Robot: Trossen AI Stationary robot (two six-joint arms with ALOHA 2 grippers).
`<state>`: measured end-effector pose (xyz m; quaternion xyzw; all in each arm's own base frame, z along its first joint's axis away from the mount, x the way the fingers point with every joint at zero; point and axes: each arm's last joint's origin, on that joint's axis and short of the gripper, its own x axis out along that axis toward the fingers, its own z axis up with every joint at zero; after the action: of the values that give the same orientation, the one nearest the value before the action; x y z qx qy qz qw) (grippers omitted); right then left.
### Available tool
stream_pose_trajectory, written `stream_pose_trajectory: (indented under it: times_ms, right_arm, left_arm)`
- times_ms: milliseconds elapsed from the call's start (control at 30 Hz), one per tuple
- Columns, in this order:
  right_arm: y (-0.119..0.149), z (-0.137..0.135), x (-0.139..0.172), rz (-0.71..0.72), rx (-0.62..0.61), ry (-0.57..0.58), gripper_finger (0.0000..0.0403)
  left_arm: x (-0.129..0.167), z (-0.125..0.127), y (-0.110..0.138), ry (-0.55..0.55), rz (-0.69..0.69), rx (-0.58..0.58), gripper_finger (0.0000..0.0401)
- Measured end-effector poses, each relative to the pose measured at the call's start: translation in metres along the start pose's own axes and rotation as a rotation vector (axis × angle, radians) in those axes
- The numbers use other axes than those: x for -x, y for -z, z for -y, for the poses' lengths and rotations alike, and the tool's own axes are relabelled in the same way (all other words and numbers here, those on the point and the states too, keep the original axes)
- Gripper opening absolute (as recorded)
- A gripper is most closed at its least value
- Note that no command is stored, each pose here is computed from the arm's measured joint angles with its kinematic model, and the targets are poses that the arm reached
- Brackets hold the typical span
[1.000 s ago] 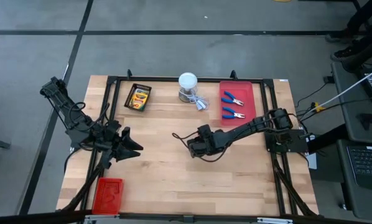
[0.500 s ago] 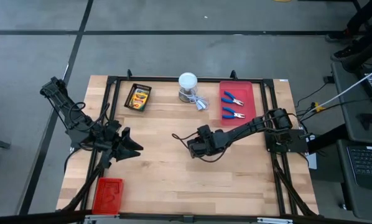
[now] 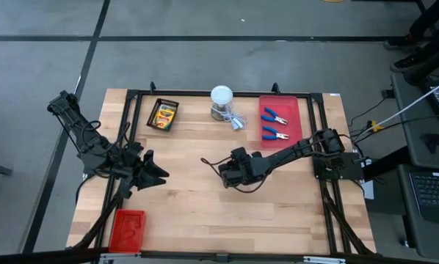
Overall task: Pick & Place School Supplies
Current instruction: Put the red eraser into the red bin
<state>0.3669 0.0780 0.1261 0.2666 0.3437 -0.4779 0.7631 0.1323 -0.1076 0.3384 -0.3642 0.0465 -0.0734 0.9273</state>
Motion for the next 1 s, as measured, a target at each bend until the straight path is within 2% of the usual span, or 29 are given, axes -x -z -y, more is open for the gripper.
stream_pose_trajectory:
  times_ms: [500,1000]
  right_arm:
    - [-0.014,0.003,-0.010,0.003,0.012,0.024,0.0160]
    - [-0.006,0.008,-0.016,-0.050,0.011,-0.009,0.0160]
  left_arm:
    - [0.000,0.000,0.001,0.002,-0.008,0.022,0.0148]
    - [0.000,0.000,0.001,0.003,-0.009,0.024,0.0148]
